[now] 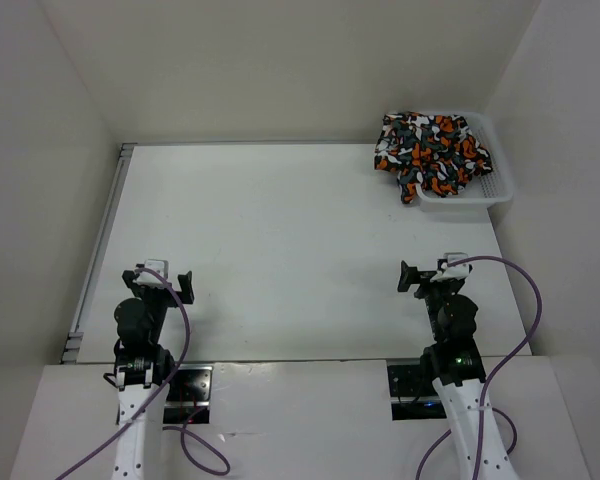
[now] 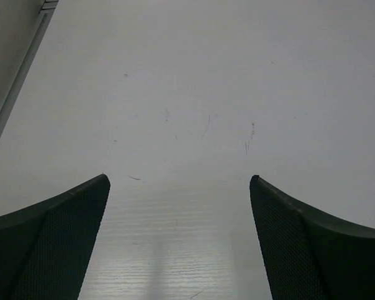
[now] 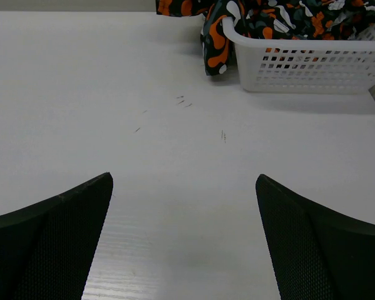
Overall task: Fold and stack the shorts
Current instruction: Grab the shorts from the pile
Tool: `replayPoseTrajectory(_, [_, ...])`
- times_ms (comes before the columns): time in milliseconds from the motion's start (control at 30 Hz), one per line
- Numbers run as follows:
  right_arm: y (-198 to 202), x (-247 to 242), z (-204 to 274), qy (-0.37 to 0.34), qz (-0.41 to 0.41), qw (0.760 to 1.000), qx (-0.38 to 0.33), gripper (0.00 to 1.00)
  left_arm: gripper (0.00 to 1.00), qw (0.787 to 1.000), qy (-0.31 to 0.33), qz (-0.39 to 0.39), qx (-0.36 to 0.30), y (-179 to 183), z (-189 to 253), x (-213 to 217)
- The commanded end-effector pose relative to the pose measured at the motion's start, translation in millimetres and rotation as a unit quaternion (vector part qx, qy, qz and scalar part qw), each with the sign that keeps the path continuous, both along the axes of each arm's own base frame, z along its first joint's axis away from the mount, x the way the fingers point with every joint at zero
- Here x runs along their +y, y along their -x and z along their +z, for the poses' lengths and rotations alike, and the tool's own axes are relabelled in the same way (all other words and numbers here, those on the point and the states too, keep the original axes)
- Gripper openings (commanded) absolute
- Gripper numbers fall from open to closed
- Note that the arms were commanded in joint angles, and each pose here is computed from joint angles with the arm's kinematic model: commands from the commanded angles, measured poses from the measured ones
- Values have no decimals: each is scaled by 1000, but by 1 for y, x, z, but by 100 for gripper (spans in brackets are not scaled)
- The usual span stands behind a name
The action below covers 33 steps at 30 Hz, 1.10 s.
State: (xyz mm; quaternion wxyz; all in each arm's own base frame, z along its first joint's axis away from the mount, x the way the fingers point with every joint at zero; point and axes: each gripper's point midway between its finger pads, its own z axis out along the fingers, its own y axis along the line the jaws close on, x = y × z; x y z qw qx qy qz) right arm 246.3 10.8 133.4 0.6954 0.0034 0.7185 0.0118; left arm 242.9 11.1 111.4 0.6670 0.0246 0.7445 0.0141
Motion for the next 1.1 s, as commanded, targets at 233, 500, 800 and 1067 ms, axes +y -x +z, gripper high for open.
replayPoseTrajectory(233, [-4,4,-3,8,14,1000,-15,100,99,995,1,-92,-31,3,20,-32])
replayPoseTrajectory(500, [12,78,19,718,268,595,-242,100,99,950,-5,-303,-80,30,51,-101])
replayPoseTrajectory(800, [26,70,195,533,142,749,-368,100,99,942,-37,-294,-155,6,155,-98])
replayPoseTrajectory(1067, [-194,-18,274,190,-22,980,-57,100,99,954,68,-239,169,-127,131,-88])
